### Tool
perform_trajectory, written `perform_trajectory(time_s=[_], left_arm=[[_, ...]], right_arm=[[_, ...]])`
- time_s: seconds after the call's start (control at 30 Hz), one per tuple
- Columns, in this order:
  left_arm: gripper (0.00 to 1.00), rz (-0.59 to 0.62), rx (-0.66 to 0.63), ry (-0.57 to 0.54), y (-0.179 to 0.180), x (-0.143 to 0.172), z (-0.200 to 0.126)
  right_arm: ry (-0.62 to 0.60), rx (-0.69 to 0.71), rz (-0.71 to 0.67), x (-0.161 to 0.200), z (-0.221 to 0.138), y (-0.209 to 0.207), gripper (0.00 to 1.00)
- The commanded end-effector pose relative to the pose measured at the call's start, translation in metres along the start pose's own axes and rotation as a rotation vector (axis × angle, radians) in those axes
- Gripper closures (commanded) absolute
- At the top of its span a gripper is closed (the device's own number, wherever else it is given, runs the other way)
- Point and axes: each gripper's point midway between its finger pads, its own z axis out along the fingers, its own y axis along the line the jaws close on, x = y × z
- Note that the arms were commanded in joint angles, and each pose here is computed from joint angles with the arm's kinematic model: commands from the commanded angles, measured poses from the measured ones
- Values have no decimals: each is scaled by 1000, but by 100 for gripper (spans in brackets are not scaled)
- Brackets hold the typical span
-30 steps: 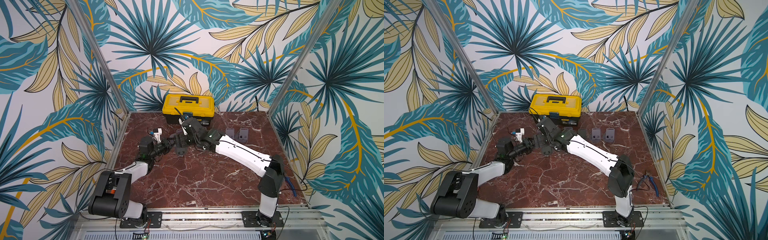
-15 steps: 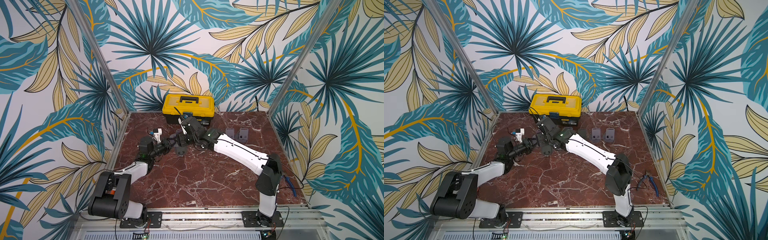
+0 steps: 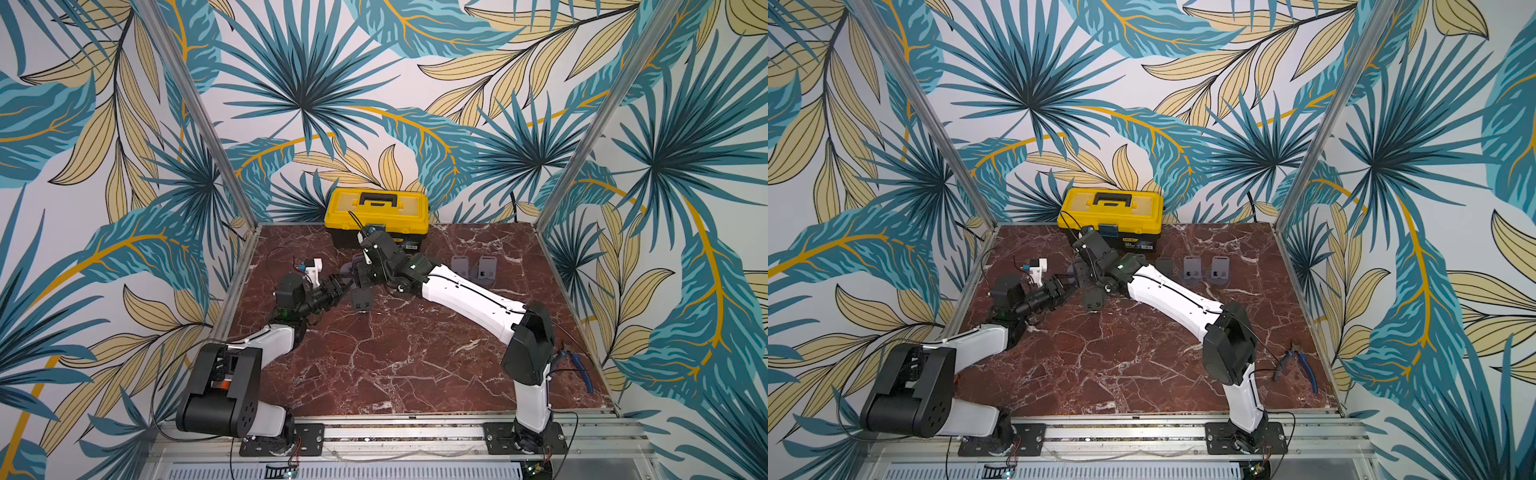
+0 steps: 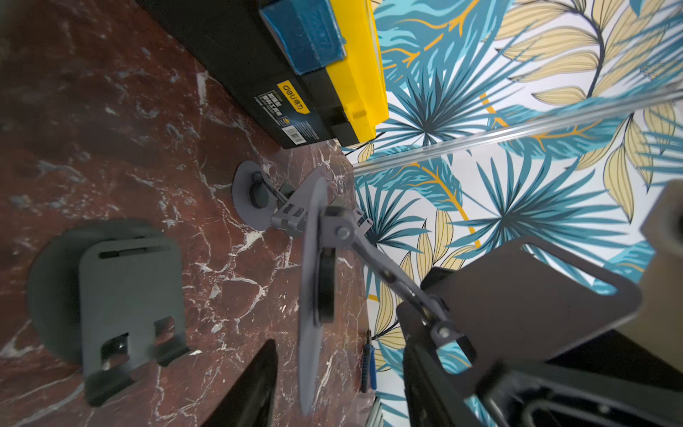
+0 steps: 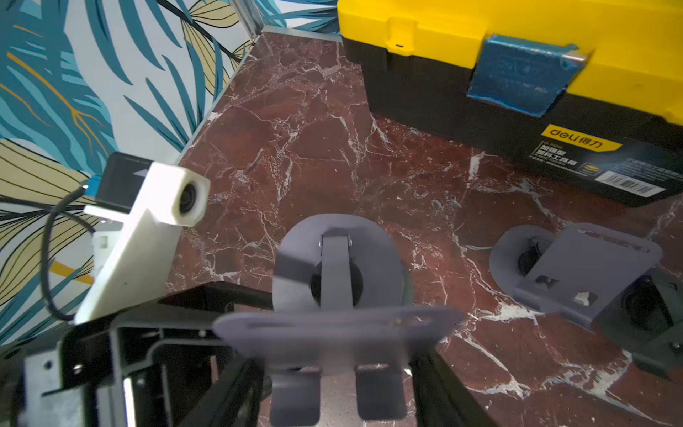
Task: Open the phone stand
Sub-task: Open the phone stand, then place the phone stand at the center of the board.
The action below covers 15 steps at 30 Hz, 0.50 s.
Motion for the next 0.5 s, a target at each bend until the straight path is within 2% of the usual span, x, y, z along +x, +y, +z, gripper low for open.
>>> perform_trajectory(time_s=[0.0, 0.27, 0.33, 0.47], left_arm=[[41, 17, -7, 2, 6, 1, -7], [40, 17, -121, 22, 33, 16, -24], [40, 18, -147, 18, 38, 19, -29], [40, 23, -192, 6, 43, 24, -40]], right_arm=[[0, 66, 19, 4, 18, -16, 56], [-7, 162, 45, 9, 48, -43, 57], [-9, 215, 65, 6, 58, -66, 57], [-4, 267, 71, 9, 80, -79, 57]])
